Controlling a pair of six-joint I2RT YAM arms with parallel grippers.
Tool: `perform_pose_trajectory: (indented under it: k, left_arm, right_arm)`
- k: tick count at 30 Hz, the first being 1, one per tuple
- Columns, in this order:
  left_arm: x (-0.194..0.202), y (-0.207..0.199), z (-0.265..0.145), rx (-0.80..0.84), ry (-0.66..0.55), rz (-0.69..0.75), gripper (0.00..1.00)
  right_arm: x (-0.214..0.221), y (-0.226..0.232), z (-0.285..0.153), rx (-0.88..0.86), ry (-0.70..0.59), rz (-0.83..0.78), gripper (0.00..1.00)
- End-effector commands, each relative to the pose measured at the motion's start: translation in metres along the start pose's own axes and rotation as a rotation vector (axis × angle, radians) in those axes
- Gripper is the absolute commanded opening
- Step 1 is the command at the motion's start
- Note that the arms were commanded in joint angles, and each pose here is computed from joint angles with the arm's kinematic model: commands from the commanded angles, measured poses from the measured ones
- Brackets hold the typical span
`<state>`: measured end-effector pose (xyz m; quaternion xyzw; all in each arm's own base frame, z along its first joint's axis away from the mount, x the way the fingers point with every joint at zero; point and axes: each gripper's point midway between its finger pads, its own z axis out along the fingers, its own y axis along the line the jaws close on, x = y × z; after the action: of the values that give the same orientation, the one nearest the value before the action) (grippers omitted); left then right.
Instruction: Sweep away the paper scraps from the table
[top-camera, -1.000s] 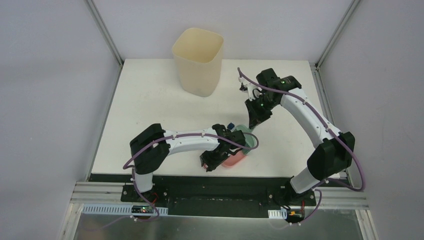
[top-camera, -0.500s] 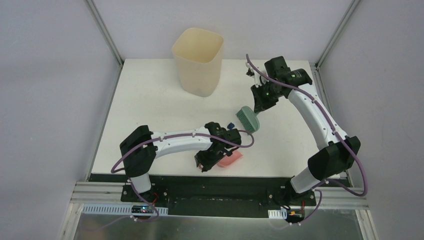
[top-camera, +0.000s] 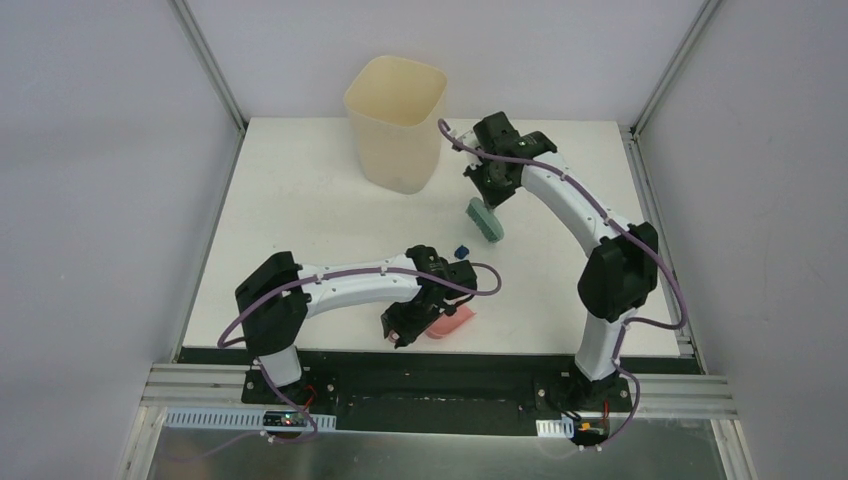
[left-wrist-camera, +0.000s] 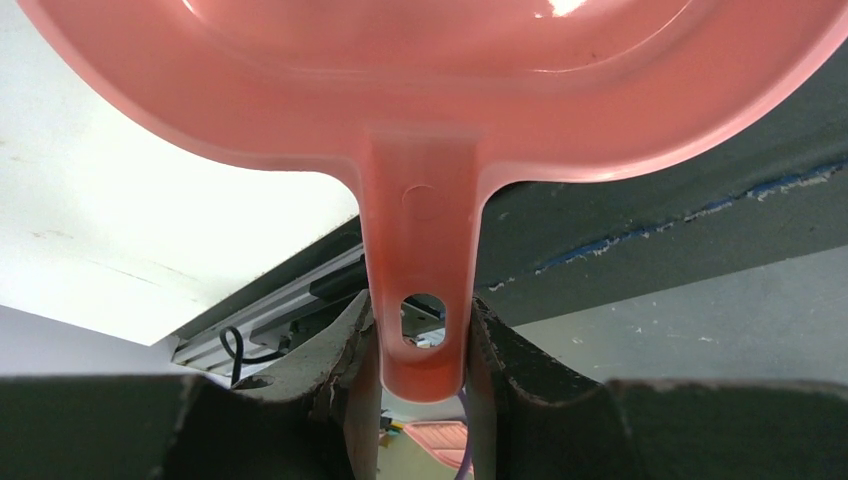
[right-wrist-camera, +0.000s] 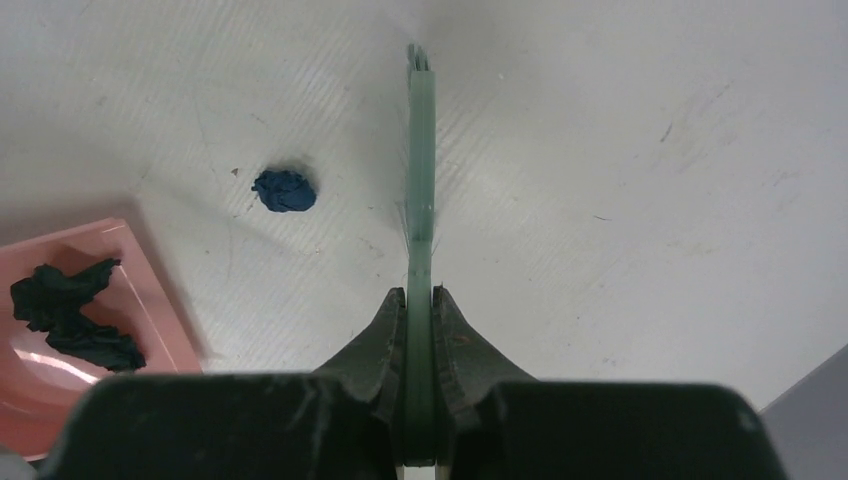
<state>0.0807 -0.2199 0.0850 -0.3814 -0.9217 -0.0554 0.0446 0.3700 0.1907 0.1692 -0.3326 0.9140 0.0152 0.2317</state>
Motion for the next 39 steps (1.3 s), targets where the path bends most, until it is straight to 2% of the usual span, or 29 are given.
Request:
perform_pose_trajectory:
  k: [1, 11, 16, 21, 23, 27, 33, 39]
  left_arm:
    - [-0.001, -0.008, 0.014, 0.029, 0.023, 0.017, 0.09]
    - [-0.012, -0.009, 0.027, 0.059, 0.024, -0.004, 0.09]
    - [-0.019, -0.009, 0.031, 0.063, 0.027, -0.008, 0.09]
    - [-0.029, -0.009, 0.034, 0.051, 0.002, -0.002, 0.08]
    - [-0.030, -0.008, 0.034, 0.043, -0.006, -0.001, 0.09]
    - [-0.032, -0.007, 0.036, 0.038, -0.016, -0.002, 0.09]
    - [-0.035, -0.008, 0.029, 0.046, -0.049, 0.001, 0.08]
    - [-0.033, -0.001, 0.018, 0.029, -0.105, -0.004, 0.08]
  right_arm:
    - [-0.012, 0.023, 0.003, -0.046, -0.022, -0.070, 0.00]
    - [0.034, 0.084, -0.006, -0.287, 0.087, -0.116, 0.00]
    - [0.062, 0.119, -0.037, -0.455, 0.107, -0.107, 0.00]
    - [0.076, 0.151, -0.089, -0.676, 0.081, -0.108, 0.00]
    - [0.080, 0.148, -0.098, -0.664, 0.078, -0.115, 0.00]
    - [0.079, 0.119, -0.094, -0.536, 0.051, -0.098, 0.00]
    - [0.067, 0.074, -0.085, -0.449, 0.000, 0.052, 0.00]
    - [0.057, 0.035, -0.090, -0.409, -0.113, 0.209, 0.00]
